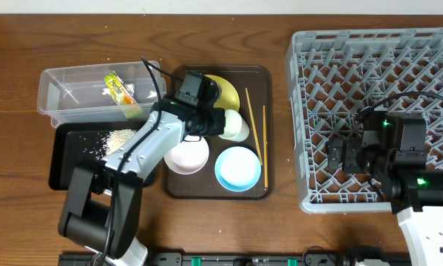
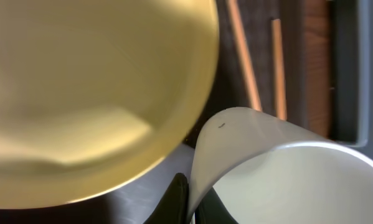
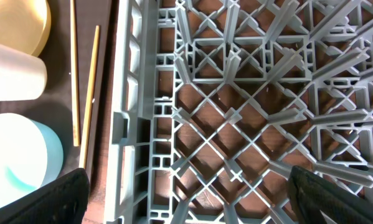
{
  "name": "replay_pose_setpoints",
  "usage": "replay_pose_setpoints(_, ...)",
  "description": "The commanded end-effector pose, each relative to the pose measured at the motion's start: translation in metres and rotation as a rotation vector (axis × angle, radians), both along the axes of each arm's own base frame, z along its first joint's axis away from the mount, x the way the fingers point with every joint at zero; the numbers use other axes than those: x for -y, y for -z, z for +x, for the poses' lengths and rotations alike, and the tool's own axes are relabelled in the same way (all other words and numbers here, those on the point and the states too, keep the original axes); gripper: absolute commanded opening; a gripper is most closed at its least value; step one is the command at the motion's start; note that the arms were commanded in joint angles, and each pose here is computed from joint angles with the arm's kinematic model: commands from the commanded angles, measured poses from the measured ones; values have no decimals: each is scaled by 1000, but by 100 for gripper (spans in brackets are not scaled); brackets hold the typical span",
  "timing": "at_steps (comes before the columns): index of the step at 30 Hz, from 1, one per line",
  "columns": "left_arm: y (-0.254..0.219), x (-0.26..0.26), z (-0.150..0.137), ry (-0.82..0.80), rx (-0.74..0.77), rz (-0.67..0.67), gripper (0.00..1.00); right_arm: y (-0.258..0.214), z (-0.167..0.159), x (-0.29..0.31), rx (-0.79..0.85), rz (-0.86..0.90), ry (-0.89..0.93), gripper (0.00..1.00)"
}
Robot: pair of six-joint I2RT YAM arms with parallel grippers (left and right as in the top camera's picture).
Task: Sort waste into correct bins and load items into the dishwasher rack
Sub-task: 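Grasp the white cup with the left gripper and lift it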
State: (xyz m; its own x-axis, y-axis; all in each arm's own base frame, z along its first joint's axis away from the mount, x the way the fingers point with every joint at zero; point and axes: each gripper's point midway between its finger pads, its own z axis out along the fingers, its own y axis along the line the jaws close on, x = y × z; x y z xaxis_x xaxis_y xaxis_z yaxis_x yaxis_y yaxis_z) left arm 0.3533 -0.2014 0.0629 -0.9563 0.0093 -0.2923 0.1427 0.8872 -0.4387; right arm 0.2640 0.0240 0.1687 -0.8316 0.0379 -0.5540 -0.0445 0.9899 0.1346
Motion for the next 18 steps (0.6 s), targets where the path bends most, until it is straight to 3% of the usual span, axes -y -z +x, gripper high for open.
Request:
replay_pose_setpoints(1,-37,12,0,-5,-11,-179,6,-7,3,-1,18,-5,1,99)
replay_pose_setpoints(9,-86,-7,23,-120,-84,-530,6,-30,37,-2,171,26,28,99)
replay_pose_setpoints(13,-112,-8,35,-112,-118,-721,6,-45,46,-55,224,248,-207,99)
replay_pose_setpoints(18,-131,8,24,12,-157,-847,6,-57,31,-109,231,494,-535,99)
